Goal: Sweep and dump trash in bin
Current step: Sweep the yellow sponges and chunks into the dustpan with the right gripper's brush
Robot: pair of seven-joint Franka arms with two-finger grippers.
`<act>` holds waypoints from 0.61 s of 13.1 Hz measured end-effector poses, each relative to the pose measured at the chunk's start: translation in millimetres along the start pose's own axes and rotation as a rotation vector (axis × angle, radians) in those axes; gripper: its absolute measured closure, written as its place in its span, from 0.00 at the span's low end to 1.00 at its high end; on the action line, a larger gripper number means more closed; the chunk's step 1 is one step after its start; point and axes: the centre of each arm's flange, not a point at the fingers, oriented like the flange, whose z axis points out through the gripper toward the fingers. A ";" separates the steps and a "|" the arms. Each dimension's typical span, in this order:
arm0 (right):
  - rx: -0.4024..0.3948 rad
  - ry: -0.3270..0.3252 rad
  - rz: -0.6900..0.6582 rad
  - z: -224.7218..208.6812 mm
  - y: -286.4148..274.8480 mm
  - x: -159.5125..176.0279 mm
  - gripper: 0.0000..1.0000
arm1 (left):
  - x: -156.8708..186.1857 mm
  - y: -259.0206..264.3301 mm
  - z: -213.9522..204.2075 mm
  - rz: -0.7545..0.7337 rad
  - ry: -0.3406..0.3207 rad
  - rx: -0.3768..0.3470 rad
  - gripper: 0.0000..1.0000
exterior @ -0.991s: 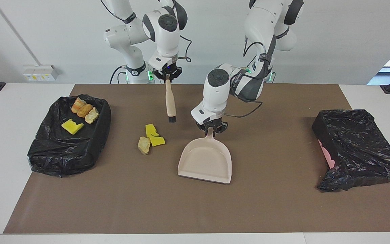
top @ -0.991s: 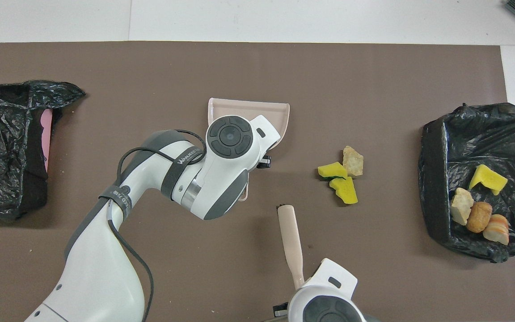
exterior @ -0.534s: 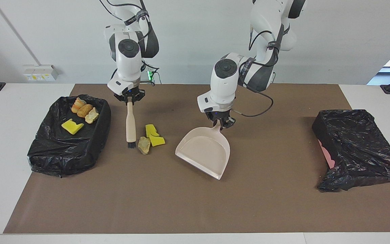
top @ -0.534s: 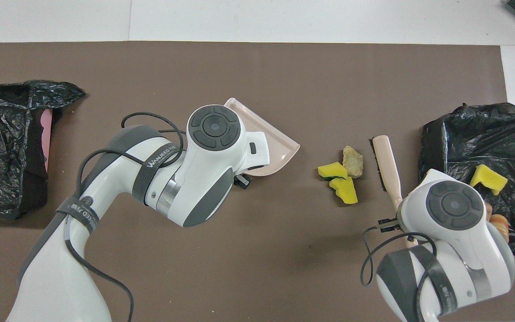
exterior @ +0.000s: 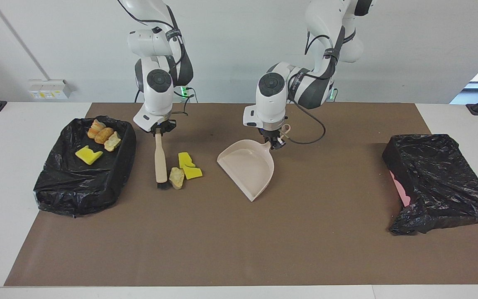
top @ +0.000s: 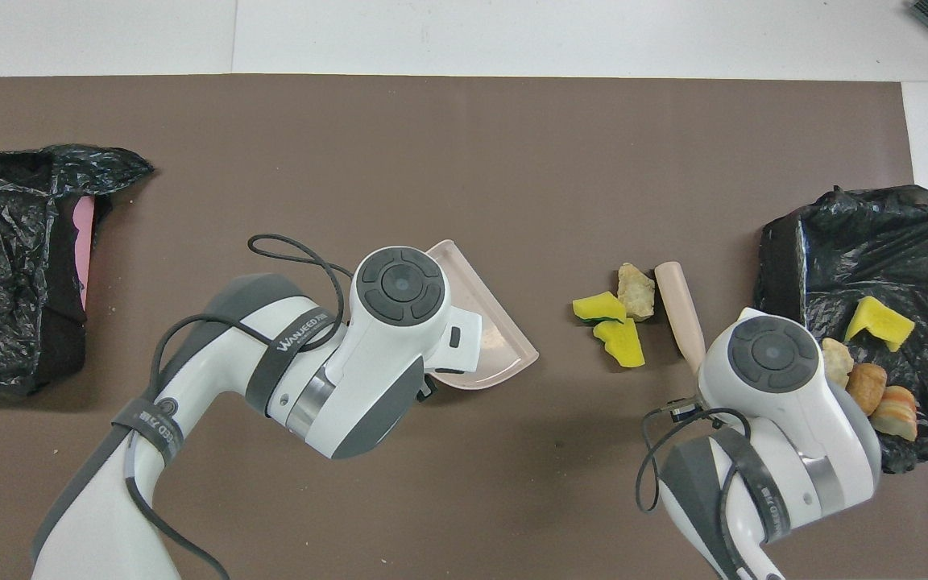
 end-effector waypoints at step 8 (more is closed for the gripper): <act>0.300 -0.042 -0.037 -15.8 -116.2 -9.2 0.74 | -13.3 29.1 17.1 0.086 -0.053 0.044 0.67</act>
